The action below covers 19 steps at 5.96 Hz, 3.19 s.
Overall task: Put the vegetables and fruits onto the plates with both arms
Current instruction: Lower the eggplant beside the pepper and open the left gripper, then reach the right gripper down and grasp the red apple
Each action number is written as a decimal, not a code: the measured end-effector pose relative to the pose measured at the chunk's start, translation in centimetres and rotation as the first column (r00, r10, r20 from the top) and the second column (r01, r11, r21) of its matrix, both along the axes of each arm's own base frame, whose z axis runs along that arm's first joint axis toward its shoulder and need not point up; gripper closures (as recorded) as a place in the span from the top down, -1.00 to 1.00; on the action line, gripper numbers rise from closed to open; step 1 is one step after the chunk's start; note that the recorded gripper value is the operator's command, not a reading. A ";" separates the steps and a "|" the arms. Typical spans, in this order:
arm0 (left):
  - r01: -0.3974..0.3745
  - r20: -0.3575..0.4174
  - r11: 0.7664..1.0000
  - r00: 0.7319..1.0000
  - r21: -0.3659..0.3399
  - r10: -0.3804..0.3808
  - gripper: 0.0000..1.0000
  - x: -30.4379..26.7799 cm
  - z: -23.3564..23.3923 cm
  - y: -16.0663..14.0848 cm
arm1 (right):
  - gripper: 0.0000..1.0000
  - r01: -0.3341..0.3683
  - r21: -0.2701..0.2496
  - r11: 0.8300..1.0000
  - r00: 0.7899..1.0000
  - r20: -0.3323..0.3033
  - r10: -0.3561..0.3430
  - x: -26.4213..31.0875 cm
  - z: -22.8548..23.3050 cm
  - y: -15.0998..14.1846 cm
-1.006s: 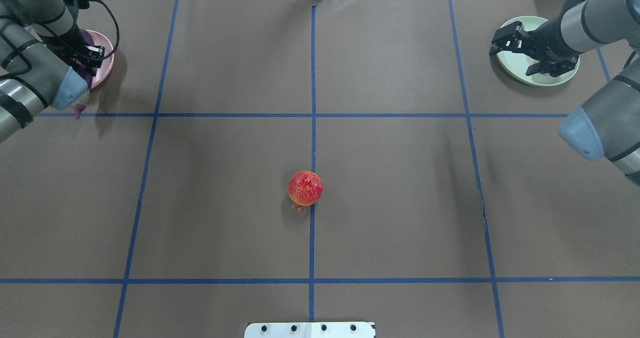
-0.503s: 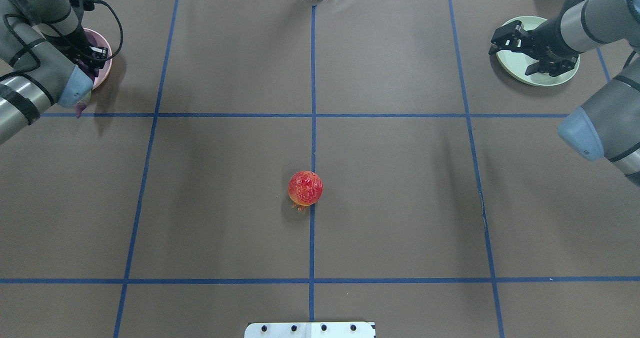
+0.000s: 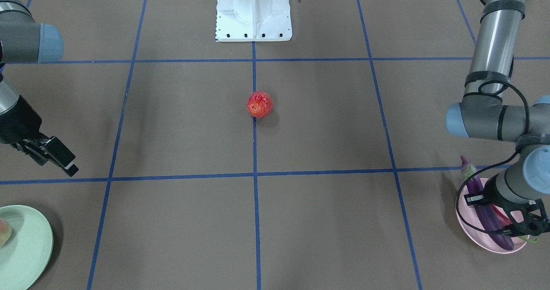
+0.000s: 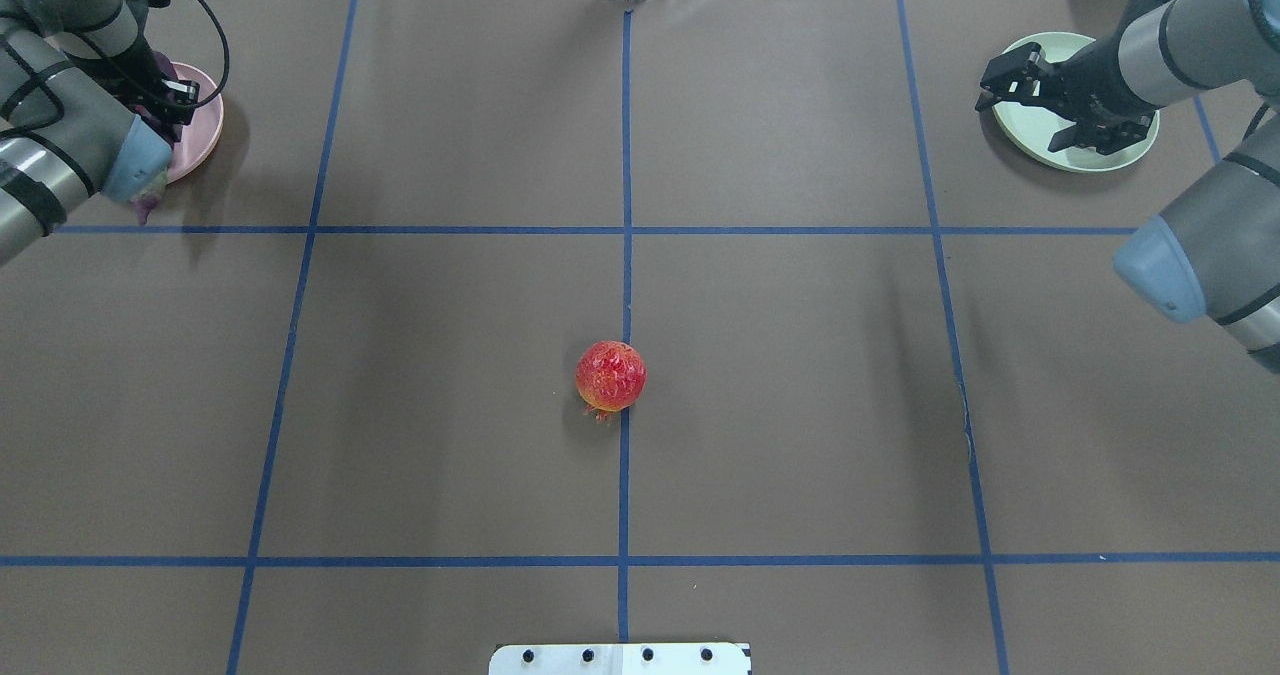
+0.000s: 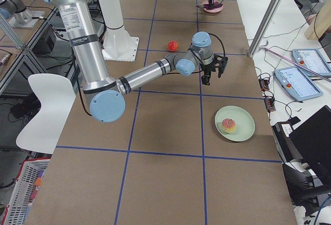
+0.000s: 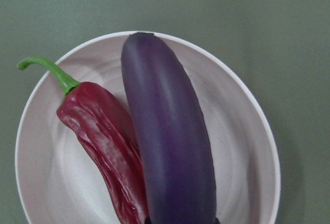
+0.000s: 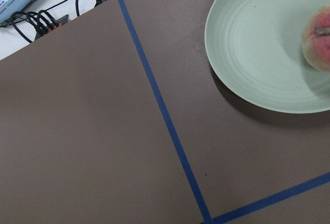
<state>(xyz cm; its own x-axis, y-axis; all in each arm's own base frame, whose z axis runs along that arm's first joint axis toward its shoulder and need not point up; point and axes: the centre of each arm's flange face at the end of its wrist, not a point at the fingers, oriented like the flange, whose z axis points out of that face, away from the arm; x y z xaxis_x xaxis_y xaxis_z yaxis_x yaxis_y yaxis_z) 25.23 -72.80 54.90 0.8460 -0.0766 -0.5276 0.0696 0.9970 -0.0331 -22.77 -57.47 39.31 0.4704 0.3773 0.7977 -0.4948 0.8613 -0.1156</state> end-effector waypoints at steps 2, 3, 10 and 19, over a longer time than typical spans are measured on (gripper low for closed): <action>0.001 0.003 1.000 1.000 -0.001 -0.001 1.00 0.0 0.1 -0.4 | 1.00 0.002 -0.001 1.000 1.000 0.003 -0.002 -0.4 -0.2 0.1; 0.003 0.001 1.000 1.000 0.003 -0.003 1.00 -0.2 -0.2 -0.7 | 1.00 -0.001 -0.011 1.000 1.000 0.020 0.001 -1.1 -0.8 0.4; 0.035 -0.124 0.998 0.992 0.048 -0.029 1.00 -2.7 -6.4 -2.1 | 1.00 0.118 -0.136 0.984 0.973 0.215 -0.087 -24.6 -15.6 19.1; 0.034 -0.123 0.998 0.992 0.053 -0.027 1.00 -2.5 -6.3 -1.8 | 1.00 -0.052 0.062 0.997 0.989 0.141 0.043 -38.5 -18.5 24.3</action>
<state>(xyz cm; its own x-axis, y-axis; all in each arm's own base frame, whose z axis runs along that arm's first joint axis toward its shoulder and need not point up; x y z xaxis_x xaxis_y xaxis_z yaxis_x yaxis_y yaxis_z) 22.69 -74.65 48.58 0.7729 -0.0691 -0.6307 0.0986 0.9951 0.0118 -61.27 -33.18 20.83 0.3358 0.3418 0.8777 -0.5182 0.8452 -0.1309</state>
